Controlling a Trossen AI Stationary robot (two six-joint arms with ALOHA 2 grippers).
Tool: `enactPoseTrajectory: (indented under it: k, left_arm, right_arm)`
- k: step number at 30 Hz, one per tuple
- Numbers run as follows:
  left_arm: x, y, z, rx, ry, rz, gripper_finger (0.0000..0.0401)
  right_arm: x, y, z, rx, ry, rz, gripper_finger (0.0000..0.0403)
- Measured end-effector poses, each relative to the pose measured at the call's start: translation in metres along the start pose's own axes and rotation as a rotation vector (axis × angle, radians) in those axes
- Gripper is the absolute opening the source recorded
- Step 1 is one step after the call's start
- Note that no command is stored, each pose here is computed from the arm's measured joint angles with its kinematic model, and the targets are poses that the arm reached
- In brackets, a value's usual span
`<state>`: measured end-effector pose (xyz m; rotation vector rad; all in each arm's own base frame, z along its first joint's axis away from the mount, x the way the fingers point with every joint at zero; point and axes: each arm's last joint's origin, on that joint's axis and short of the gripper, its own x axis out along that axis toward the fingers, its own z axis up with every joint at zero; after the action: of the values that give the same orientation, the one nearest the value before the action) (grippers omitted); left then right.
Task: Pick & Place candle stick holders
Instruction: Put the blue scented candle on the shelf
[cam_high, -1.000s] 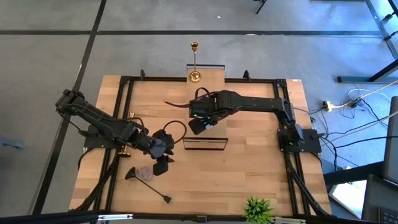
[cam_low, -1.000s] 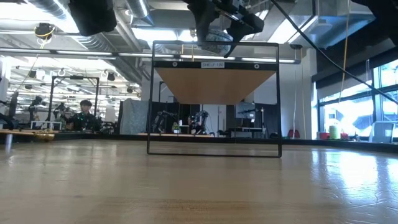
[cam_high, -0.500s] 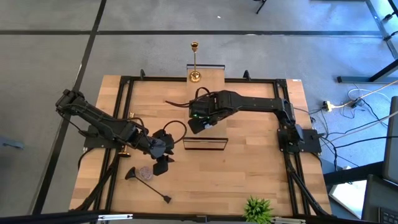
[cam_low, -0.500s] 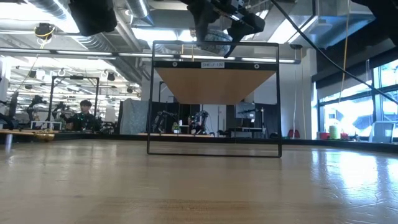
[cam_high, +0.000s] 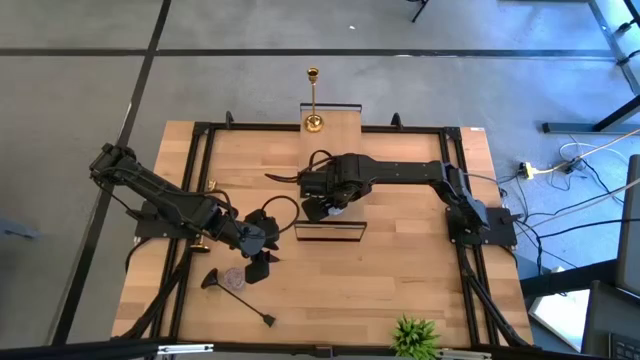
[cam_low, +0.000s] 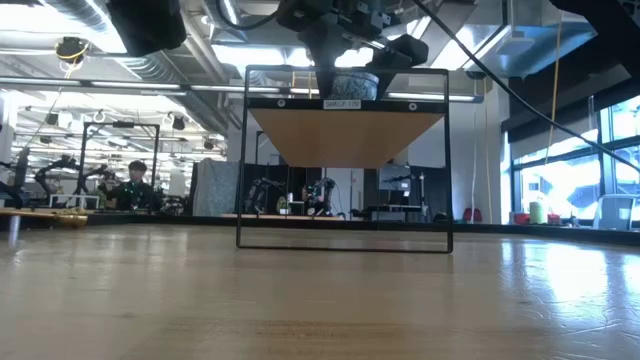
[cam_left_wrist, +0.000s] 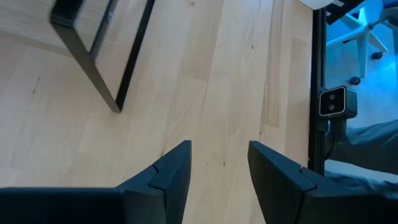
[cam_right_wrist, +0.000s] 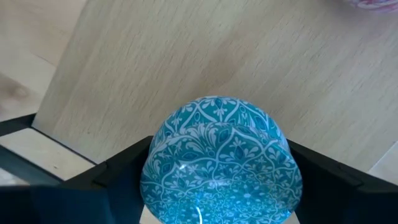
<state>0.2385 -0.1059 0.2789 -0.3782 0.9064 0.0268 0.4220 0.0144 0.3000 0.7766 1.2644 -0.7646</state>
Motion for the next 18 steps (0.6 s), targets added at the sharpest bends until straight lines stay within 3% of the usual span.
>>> enactPoseTrajectory:
  k: [10, 18]
  left_arm:
    - [-0.0007, -0.0033, -0.0026, -0.002, -0.01, 0.008, 0.0155]
    - [-0.0007, -0.0034, -0.0027, -0.014, -0.01, 0.009, 0.0155]
  right_arm:
    - [-0.0002, 0.0034, 0.002, -0.04, -0.022, 0.035, 0.0348]
    - [-0.0015, 0.0003, 0.0024, -0.012, -0.065, -0.011, 0.037]
